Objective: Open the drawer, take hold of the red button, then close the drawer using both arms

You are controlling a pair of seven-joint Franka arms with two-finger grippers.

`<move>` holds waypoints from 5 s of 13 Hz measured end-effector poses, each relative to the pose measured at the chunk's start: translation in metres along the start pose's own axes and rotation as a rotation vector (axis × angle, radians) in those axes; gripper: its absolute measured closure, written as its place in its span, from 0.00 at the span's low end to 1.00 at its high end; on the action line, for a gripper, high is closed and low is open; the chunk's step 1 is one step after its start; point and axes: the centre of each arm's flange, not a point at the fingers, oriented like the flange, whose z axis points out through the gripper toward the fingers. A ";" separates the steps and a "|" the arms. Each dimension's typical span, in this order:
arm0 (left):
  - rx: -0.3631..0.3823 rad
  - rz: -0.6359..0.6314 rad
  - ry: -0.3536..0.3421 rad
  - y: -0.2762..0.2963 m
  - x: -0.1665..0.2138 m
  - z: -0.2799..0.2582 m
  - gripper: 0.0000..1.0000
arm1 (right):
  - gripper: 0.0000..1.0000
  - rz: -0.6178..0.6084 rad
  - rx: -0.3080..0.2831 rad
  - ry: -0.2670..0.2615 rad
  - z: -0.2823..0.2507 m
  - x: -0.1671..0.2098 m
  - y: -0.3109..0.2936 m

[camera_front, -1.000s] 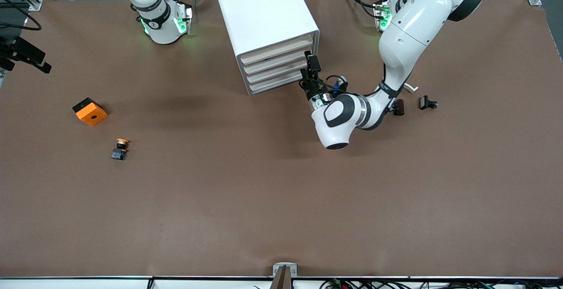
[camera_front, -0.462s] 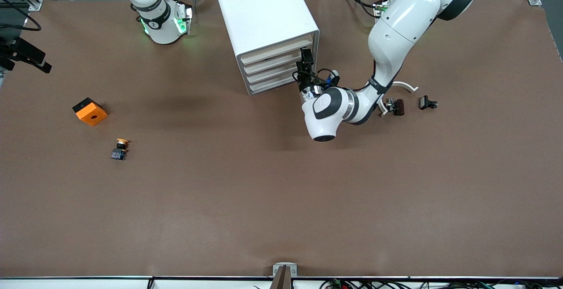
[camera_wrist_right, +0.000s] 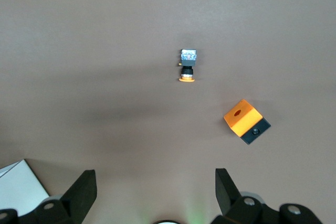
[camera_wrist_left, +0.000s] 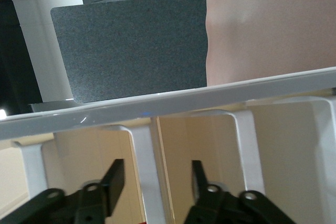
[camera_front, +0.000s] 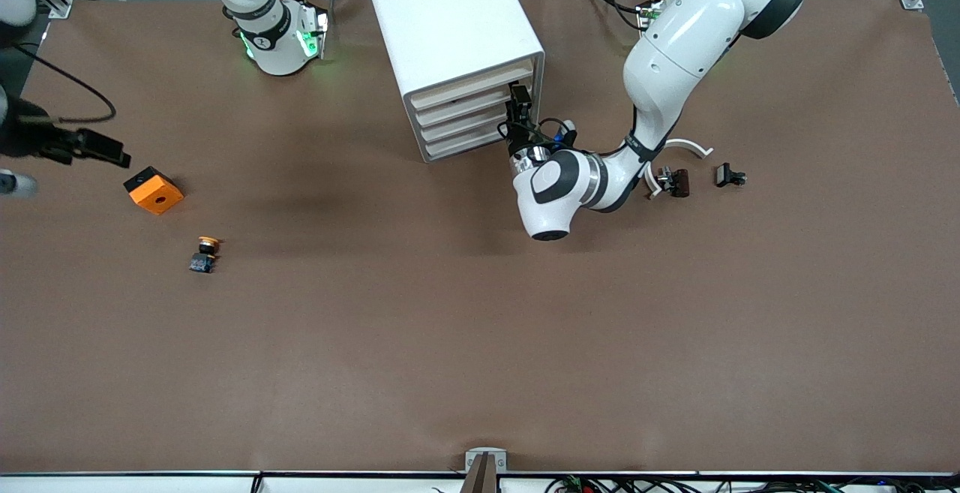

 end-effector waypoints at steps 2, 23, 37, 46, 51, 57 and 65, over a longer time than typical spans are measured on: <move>0.001 0.000 0.002 0.000 0.000 0.001 0.71 | 0.00 -0.012 -0.005 -0.009 0.007 0.014 -0.001; -0.140 -0.061 -0.209 -0.016 0.063 -0.135 0.89 | 0.00 0.685 0.061 0.114 0.114 -0.098 -0.469; -0.252 -0.034 -0.307 -0.017 0.078 -0.180 0.35 | 0.00 0.698 0.065 0.155 0.227 -0.147 -0.568; -0.388 0.128 -0.336 -0.064 0.071 -0.230 0.00 | 0.25 0.688 0.057 0.185 0.243 -0.138 -0.568; -0.521 0.313 -0.251 -0.102 0.076 -0.253 0.00 | 0.37 0.682 0.053 0.185 0.255 -0.138 -0.572; -0.651 0.523 -0.065 -0.114 0.102 -0.270 0.00 | 0.58 0.680 0.069 0.189 0.236 -0.130 -0.575; -0.879 0.848 0.309 -0.156 0.115 -0.301 0.00 | 0.58 0.407 0.001 0.046 0.106 -0.010 -0.418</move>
